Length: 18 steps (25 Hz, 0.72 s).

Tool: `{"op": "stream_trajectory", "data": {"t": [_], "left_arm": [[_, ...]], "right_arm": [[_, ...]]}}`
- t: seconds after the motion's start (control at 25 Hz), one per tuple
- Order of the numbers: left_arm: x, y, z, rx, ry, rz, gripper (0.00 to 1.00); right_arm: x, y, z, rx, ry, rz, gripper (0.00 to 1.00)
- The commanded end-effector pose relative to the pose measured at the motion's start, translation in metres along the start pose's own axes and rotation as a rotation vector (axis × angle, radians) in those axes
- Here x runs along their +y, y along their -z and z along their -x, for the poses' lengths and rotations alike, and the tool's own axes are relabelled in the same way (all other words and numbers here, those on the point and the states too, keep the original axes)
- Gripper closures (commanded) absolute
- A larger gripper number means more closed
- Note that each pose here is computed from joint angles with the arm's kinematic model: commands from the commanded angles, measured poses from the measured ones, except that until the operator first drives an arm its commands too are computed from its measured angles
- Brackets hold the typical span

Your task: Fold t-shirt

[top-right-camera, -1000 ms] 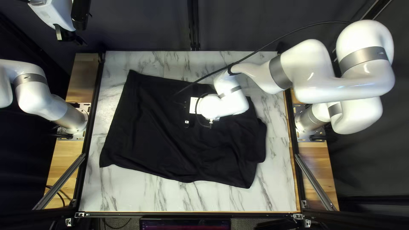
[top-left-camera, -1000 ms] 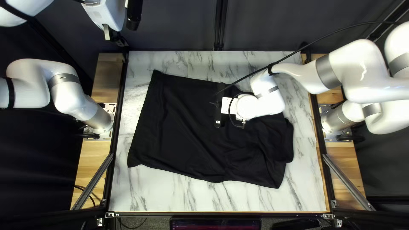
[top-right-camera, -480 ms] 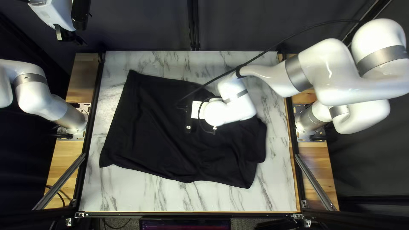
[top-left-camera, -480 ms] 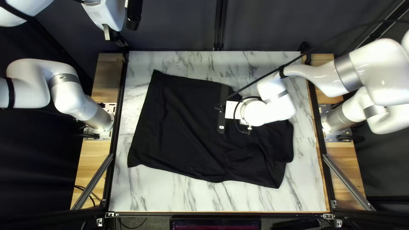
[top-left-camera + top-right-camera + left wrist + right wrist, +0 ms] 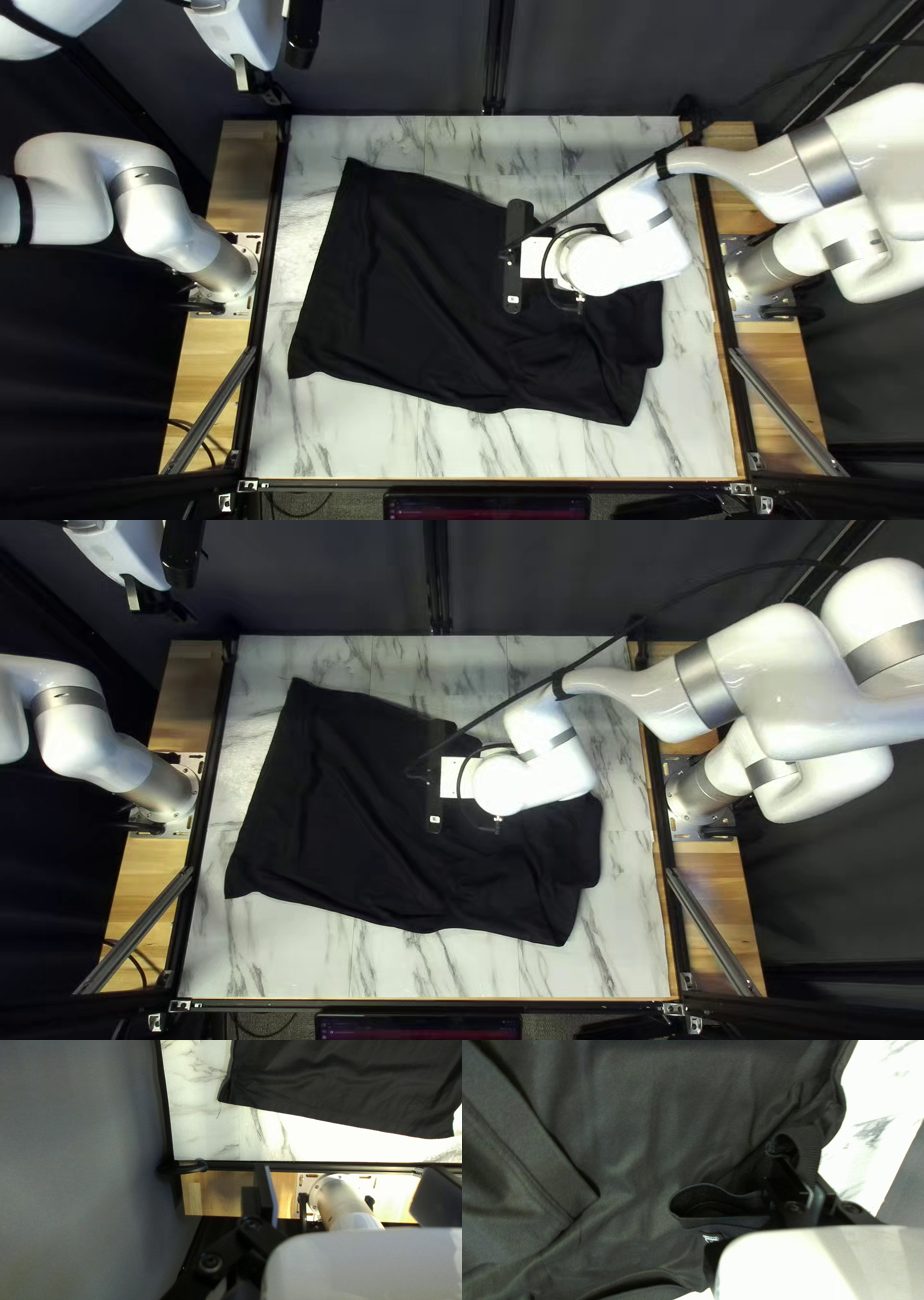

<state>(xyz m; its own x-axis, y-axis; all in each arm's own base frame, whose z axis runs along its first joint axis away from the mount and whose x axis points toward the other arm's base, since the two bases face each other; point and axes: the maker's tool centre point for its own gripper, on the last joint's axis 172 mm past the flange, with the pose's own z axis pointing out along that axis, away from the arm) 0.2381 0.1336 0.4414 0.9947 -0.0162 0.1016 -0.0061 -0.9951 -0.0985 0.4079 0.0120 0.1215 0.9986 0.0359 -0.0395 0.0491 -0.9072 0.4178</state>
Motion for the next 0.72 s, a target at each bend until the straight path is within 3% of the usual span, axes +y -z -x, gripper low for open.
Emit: {"op": "stream_trajectory", "data": {"t": [0.04, 0.44, 0.72], "left_arm": [[0.0, 0.0, 0.0, 0.0, 0.0, 0.0, 0.0], [0.0, 0.0, 0.0, 0.0, 0.0, 0.0, 0.0], [0.0, 0.0, 0.0, 0.0, 0.0, 0.0, 0.0]], "right_arm": [[-0.015, 0.006, -0.004, 0.009, 0.036, 0.007, 0.99], [-0.052, -0.008, -0.008, 0.008, 0.119, -0.006, 0.98], [-0.057, -0.003, 0.007, -0.001, 0.138, -0.012, 0.98]]}}
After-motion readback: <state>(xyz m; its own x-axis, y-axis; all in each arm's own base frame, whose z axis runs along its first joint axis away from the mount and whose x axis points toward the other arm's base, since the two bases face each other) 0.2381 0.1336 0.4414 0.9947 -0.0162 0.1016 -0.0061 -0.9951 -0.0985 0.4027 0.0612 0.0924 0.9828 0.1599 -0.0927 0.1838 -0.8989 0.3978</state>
